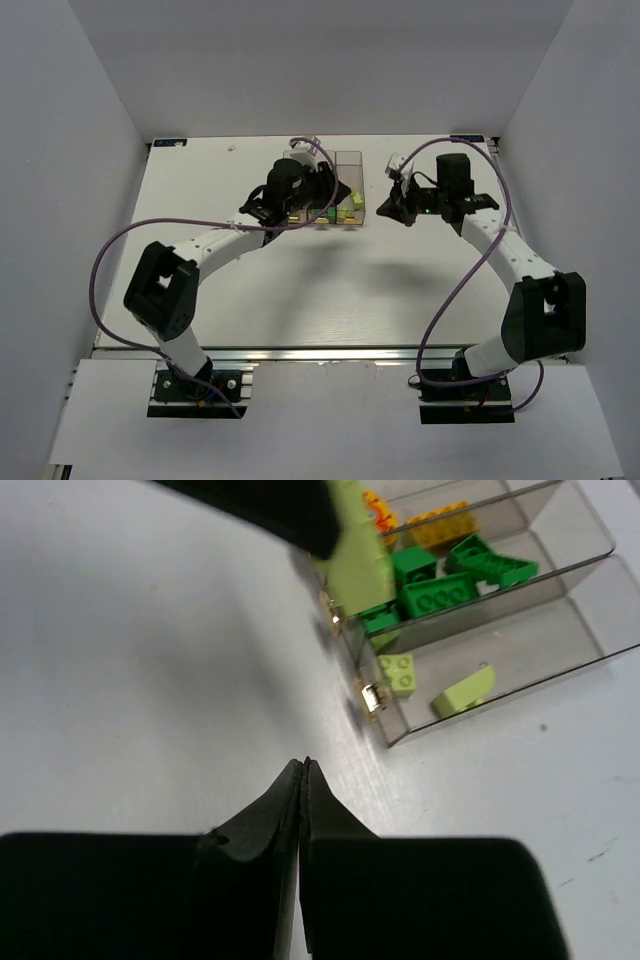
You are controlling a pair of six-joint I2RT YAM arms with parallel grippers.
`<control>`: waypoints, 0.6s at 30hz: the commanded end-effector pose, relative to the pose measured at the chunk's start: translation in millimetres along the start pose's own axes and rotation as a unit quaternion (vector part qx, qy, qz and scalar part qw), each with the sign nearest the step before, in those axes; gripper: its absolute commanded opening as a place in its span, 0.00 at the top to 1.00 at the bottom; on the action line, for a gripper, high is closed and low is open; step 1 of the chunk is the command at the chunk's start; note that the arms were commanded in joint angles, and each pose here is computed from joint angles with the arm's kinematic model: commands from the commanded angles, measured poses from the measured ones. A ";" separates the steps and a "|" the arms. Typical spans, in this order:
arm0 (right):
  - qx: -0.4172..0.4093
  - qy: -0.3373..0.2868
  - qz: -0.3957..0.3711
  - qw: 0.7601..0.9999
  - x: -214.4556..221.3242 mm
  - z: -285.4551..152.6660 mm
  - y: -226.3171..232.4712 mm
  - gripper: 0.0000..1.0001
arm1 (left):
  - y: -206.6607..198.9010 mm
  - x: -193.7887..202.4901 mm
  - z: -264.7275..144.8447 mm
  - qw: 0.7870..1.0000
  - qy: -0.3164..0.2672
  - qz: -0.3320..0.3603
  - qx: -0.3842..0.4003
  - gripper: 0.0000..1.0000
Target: Sort the legos into containers by color
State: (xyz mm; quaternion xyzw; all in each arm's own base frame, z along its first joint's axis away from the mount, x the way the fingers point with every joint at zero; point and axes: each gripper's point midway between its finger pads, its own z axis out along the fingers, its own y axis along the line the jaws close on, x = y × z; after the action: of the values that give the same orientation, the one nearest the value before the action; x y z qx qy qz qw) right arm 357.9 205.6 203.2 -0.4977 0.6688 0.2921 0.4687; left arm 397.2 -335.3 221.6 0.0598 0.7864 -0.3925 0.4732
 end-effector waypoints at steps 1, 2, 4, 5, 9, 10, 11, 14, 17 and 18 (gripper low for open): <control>-0.004 -0.009 -0.007 1.000 -2.9 -11.6 17.6 0.98 | -7.6 -25.8 15.2 1.000 -0.018 -0.002 0.007 1.00; 0.001 -0.007 -0.005 1.000 -1.7 -13.1 18.5 0.98 | 2.9 -14.1 26.9 1.000 -0.002 -0.003 -0.003 1.00; 0.005 -0.008 -0.004 1.000 -0.4 -17.8 21.5 0.96 | 6.0 -19.7 38.5 1.000 -0.002 -0.001 -0.008 1.00; 0.008 -0.008 -0.001 1.000 -0.1 -18.8 21.8 0.95 | 17.6 -12.3 48.3 1.000 0.006 -0.001 -0.022 1.00; 0.020 -0.013 0.011 1.000 0.9 -25.2 17.9 0.89 | 34.3 -9.7 67.7 0.998 0.016 0.012 -0.055 1.00; 0.024 -0.013 0.015 1.000 2.3 -27.3 16.2 0.88 | 37.8 -8.5 69.8 0.998 0.019 0.019 -0.061 1.00; 0.025 -0.015 0.017 0.999 2.0 -28.7 15.8 0.88 | 38.2 -11.6 72.6 0.998 0.016 0.024 -0.062 1.00; 0.032 -0.016 0.025 0.999 4.3 -31.6 13.1 0.84 | 50.9 -4.0 78.4 0.995 0.027 0.039 -0.082 1.00; 0.034 -0.018 0.028 0.999 6.0 -32.4 13.2 0.82 | 58.9 3.4 80.7 0.994 0.036 0.046 -0.092 1.00; 0.035 -0.018 0.028 0.999 6.3 -33.0 12.7 0.81 | 60.8 6.0 81.5 0.994 0.039 0.047 -0.093 1.00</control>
State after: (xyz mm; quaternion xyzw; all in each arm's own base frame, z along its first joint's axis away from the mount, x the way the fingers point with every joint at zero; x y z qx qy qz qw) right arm 335.6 178.7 195.7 -0.4574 0.6974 0.2894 0.4698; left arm 470.3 -353.6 140.3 0.0605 0.8437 -0.3036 0.4385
